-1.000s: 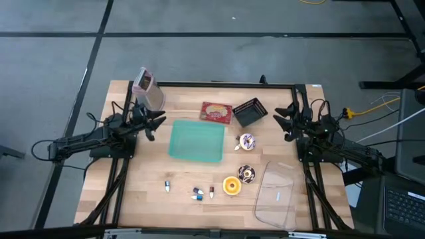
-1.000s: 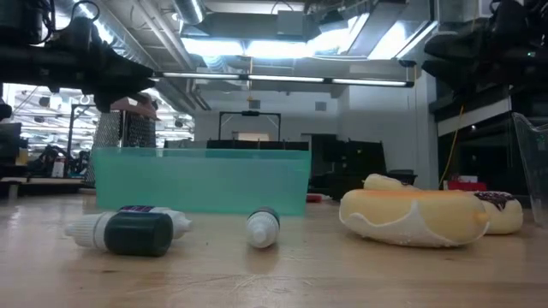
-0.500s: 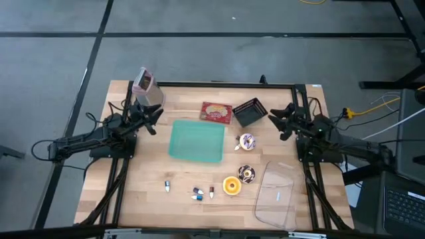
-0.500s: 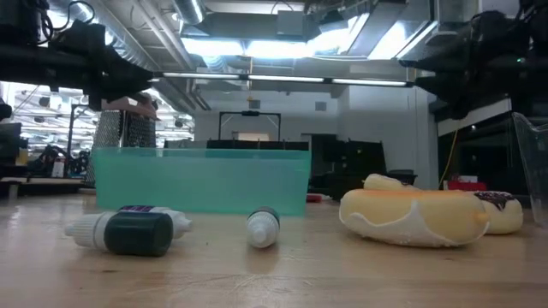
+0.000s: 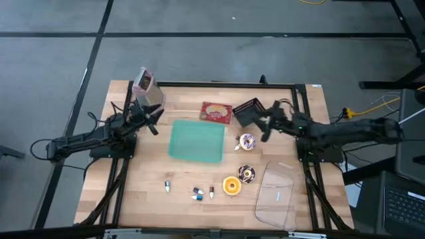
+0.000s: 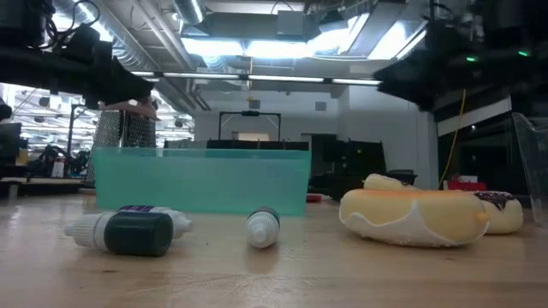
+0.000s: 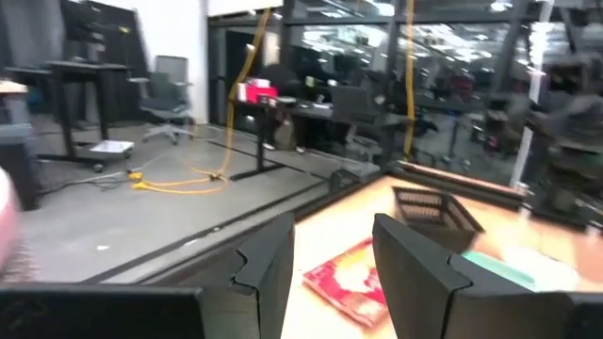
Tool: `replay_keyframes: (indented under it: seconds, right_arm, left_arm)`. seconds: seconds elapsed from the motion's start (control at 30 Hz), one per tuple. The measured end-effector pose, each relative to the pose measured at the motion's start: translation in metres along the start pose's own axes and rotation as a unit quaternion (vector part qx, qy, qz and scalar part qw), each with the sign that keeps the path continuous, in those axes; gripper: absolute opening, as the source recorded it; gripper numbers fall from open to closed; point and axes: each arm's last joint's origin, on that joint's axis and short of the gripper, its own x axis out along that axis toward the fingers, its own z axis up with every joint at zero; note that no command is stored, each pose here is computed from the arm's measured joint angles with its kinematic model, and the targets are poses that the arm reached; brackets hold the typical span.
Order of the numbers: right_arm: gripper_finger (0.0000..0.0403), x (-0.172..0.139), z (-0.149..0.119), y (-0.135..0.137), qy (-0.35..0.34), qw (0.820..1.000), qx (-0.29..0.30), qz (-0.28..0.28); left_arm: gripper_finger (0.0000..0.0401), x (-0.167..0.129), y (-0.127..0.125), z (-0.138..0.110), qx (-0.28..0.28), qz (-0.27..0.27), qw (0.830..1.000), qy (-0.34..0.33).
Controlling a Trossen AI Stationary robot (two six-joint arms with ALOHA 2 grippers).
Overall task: Pick & Place Food Item
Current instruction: Put the red popcorn bag into the green bin
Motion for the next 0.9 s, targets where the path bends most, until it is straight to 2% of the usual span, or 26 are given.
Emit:
replay_keyframes:
  seconds: [0.17,0.3,0.43,0.53,0.63,0.8,0.9]
  right_arm:
    - [0.0185,0.041,0.028,0.014,0.004,0.997,-0.076,-0.001]
    - [0.0185,0.062,0.054,0.022,-0.005,0.994,-0.104,0.013]
    - [0.0185,0.070,0.072,0.027,0.008,0.990,-0.135,0.034]
    - [0.0185,0.073,0.081,0.027,0.037,0.988,-0.147,0.011]
    - [0.0185,0.075,0.092,0.027,0.047,0.988,-0.147,-0.005]
    - [0.0185,0.076,0.105,0.030,0.053,0.987,-0.149,0.000]
    - [0.0185,0.076,0.107,0.030,0.057,0.987,-0.148,0.002]
  left_arm:
    - [0.0141,0.004,-0.005,0.008,0.012,-0.043,0.999,0.024]
    - [0.0141,0.012,-0.010,0.027,0.060,-0.047,0.996,0.055]
    - [0.0141,0.025,-0.017,0.049,0.113,-0.053,0.986,0.110]
    - [0.0141,0.038,-0.023,0.060,0.153,-0.049,0.974,0.161]
    - [0.0141,0.053,-0.028,0.064,0.197,-0.044,0.962,0.185]
    - [0.0141,0.075,-0.030,0.060,0.260,-0.026,0.939,0.224]
    - [0.0141,0.086,-0.029,0.051,0.303,-0.009,0.918,0.254]
